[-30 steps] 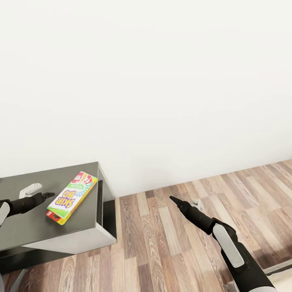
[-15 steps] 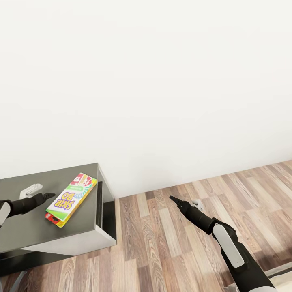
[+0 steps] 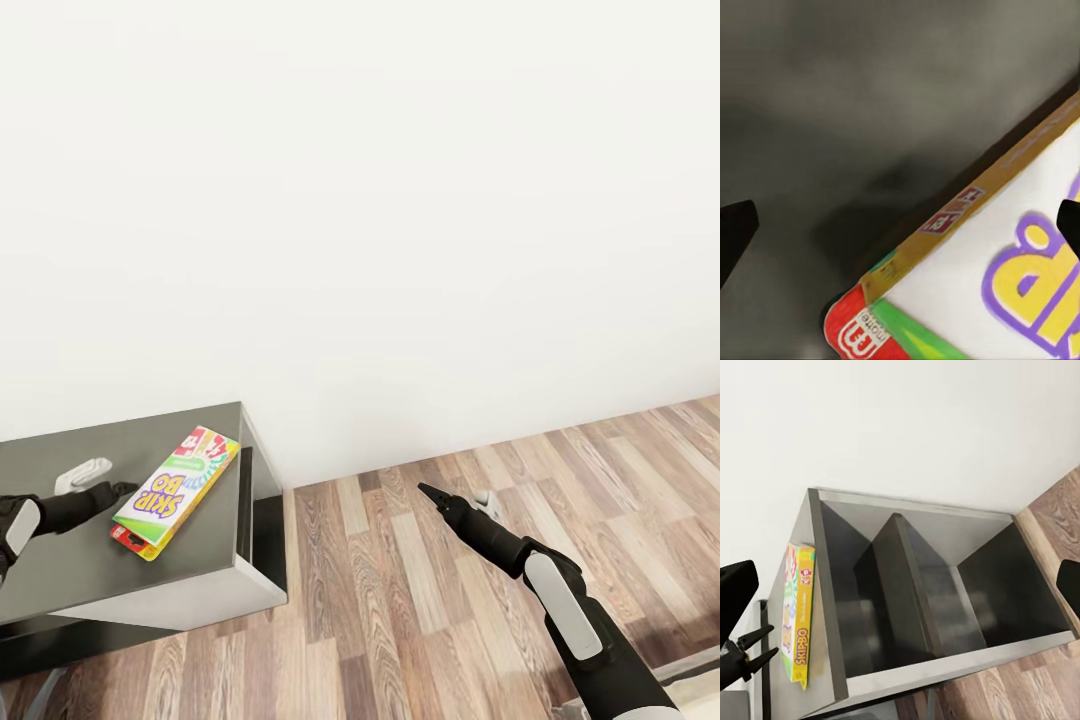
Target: Put all the toys in the child's room - the three board games (two on the bed and one on the table), the two jigsaw puzzles on the table, and the tennis ball on the table - inside the toy box on the table in the child's room.
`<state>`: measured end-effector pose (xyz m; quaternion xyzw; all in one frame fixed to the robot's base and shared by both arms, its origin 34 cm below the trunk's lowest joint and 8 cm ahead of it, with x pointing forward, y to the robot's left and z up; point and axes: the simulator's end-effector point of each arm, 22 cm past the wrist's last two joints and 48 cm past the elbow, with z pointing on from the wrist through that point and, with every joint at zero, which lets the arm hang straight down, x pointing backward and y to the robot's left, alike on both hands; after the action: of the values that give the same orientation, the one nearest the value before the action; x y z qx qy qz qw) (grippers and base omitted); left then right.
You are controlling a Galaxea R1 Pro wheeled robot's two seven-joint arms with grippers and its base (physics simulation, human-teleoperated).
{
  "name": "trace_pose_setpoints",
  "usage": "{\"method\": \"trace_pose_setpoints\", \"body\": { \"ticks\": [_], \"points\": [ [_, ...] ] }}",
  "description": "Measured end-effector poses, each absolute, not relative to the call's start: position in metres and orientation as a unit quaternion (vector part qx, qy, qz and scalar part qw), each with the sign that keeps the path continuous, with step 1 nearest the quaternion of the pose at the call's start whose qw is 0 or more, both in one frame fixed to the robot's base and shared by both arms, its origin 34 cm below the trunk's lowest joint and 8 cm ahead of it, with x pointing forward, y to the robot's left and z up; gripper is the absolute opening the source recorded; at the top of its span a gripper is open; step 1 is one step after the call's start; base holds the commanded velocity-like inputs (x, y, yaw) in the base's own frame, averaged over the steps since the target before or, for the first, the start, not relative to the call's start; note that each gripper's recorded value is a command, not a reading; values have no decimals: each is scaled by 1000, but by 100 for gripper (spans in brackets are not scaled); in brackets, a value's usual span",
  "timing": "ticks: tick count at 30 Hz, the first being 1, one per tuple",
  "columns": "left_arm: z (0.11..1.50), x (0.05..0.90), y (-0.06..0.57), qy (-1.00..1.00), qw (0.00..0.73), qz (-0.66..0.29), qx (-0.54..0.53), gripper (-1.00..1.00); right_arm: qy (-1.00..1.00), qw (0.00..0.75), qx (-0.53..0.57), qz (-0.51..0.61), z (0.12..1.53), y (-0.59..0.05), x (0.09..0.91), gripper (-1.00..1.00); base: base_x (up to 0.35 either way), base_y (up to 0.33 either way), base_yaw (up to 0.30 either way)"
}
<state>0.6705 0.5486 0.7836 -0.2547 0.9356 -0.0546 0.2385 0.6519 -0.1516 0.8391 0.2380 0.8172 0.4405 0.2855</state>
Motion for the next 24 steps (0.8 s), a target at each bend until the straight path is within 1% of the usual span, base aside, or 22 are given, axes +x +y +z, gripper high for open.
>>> {"method": "trace_pose_setpoints", "body": {
  "ticks": [24],
  "points": [
    [772,671,533,937,231,-70,-254,100,819,280,241,439,832,-152,650,100,0,0,0]
  ]
}}
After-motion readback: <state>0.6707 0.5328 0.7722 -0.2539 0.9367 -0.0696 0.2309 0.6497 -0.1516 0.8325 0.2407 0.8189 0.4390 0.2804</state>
